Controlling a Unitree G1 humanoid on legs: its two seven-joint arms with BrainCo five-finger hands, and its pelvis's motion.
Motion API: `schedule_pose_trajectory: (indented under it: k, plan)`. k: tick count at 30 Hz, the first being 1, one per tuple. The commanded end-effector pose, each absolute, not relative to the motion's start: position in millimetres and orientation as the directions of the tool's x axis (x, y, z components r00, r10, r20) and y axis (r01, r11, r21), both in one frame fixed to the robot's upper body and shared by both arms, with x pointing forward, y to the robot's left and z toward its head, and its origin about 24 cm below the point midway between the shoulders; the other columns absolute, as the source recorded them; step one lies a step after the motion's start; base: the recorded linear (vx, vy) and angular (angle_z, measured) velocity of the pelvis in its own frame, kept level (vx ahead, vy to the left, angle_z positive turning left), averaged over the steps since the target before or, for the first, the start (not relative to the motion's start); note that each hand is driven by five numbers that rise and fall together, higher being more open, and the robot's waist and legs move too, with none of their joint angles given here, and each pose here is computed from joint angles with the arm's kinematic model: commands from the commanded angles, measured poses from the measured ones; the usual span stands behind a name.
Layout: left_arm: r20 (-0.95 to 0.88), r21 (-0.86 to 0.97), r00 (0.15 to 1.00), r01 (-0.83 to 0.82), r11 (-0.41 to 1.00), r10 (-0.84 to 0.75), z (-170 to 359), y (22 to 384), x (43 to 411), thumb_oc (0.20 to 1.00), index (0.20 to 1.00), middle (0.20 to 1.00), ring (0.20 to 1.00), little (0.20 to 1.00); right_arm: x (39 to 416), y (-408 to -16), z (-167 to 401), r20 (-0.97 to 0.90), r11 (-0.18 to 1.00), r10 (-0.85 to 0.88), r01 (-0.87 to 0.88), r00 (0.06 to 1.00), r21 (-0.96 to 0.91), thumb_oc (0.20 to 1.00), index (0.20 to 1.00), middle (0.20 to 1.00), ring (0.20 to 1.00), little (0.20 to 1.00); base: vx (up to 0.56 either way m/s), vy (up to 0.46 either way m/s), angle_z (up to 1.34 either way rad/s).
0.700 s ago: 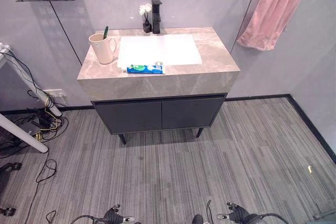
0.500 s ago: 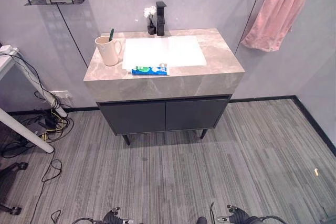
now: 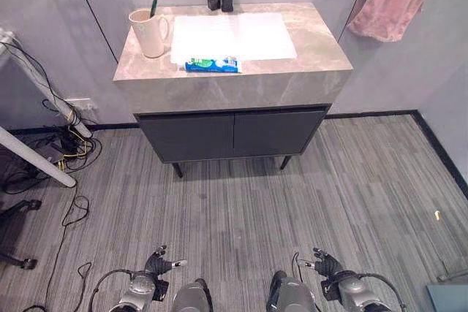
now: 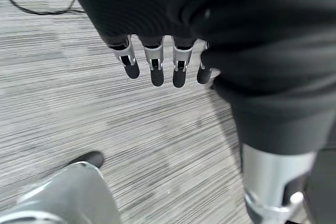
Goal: Put brush and paste in cup on sink, flatten towel.
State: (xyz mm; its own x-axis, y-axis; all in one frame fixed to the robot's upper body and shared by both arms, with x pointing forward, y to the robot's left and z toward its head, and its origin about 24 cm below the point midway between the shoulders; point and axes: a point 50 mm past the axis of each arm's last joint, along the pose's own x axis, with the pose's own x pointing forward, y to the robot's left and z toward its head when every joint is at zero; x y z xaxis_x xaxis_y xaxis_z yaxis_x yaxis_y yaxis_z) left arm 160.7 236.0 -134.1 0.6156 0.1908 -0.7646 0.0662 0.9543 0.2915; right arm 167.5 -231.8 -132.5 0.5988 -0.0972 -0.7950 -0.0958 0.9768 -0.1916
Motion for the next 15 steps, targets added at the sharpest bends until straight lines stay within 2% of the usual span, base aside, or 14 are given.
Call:
schedule_pose_trajectory:
  k: [1, 15]
  plan:
    - [-0.744, 0.302, 0.626, 0.003, 0.953, 0.233, -133.4, 243.0, 154.4, 1.0, 1.0, 1.0, 1.0, 1.0, 172.3, -231.5, -128.6, -0.76, 0.984, -0.104, -0.046, 0.642, -0.174, 1.0, 1.0, 1.0, 1.0, 1.0, 0.02, -0.006, 0.03]
    - [-0.732, 0.293, 0.638, -0.021, 0.956, 0.239, -132.5, 243.1, 154.5, 1.0, 1.0, 1.0, 1.0, 1.0, 169.3, -223.7, -132.2, -0.771, 0.995, -0.077, -0.004, 0.633, -0.103, 1.0, 1.0, 1.0, 1.0, 1.0, 0.01, 0.019, 0.0]
